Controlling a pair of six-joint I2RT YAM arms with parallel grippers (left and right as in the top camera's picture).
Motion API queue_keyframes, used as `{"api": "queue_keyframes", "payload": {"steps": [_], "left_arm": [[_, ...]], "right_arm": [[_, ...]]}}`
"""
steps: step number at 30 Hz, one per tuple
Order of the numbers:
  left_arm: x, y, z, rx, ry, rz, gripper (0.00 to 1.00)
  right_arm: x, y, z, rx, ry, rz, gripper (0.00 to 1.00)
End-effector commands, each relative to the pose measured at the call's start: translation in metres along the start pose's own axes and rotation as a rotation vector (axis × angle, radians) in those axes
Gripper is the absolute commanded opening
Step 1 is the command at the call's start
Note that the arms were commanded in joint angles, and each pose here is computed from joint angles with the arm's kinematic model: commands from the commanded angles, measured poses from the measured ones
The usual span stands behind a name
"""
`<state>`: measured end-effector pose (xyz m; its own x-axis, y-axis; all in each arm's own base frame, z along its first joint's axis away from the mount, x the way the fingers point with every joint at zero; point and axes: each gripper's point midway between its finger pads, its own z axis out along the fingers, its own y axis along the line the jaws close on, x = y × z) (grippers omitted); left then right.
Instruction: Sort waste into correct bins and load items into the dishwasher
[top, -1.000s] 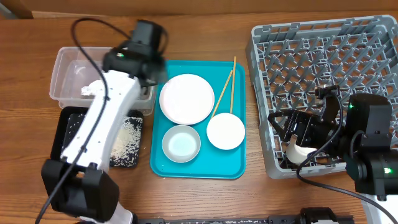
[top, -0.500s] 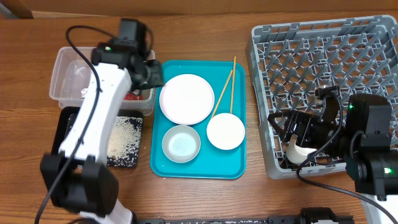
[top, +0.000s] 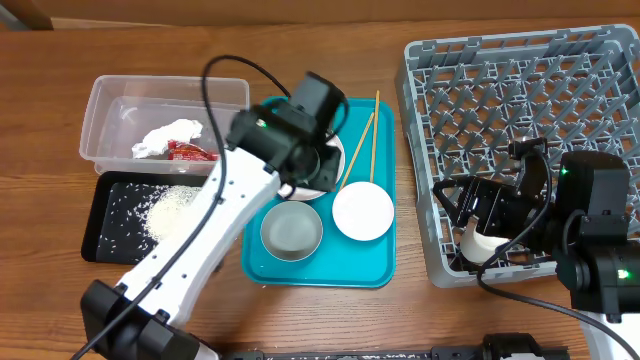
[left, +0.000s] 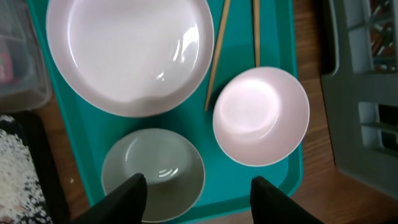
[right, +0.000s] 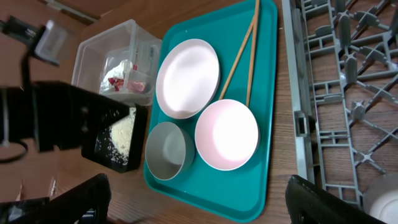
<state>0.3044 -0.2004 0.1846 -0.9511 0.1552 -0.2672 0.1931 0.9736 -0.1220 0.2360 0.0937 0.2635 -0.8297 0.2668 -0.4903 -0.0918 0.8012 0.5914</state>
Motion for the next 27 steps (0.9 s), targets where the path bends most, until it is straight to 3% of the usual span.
{"api": "queue_keyframes", "payload": {"steps": [1,9,14,17,21,27], "left_arm": [[0.012,0.011,0.016,-0.071,0.033,-0.084,0.55],[0.031,0.021,0.017,-0.105,0.078,-0.086,0.49],[0.025,0.034,-0.036,-0.117,-0.091,-0.065,0.51],[0.022,0.041,-0.082,-0.095,-0.251,-0.080,0.63],[0.035,0.047,-0.136,-0.027,-0.405,-0.073,1.00],[0.060,0.053,-0.182,0.062,-0.534,-0.081,1.00]], "right_arm": [[-0.004,0.001,-0.006,0.009,-0.023,-0.008,0.94],[-0.002,-0.003,-0.001,0.019,0.003,0.009,1.00],[-0.003,-0.007,0.006,0.027,0.027,0.025,1.00],[-0.003,-0.010,0.011,0.033,0.046,0.037,1.00],[-0.003,-0.016,0.019,0.043,0.074,0.056,1.00],[-0.002,-0.023,0.031,0.057,0.117,0.083,1.00]]}}
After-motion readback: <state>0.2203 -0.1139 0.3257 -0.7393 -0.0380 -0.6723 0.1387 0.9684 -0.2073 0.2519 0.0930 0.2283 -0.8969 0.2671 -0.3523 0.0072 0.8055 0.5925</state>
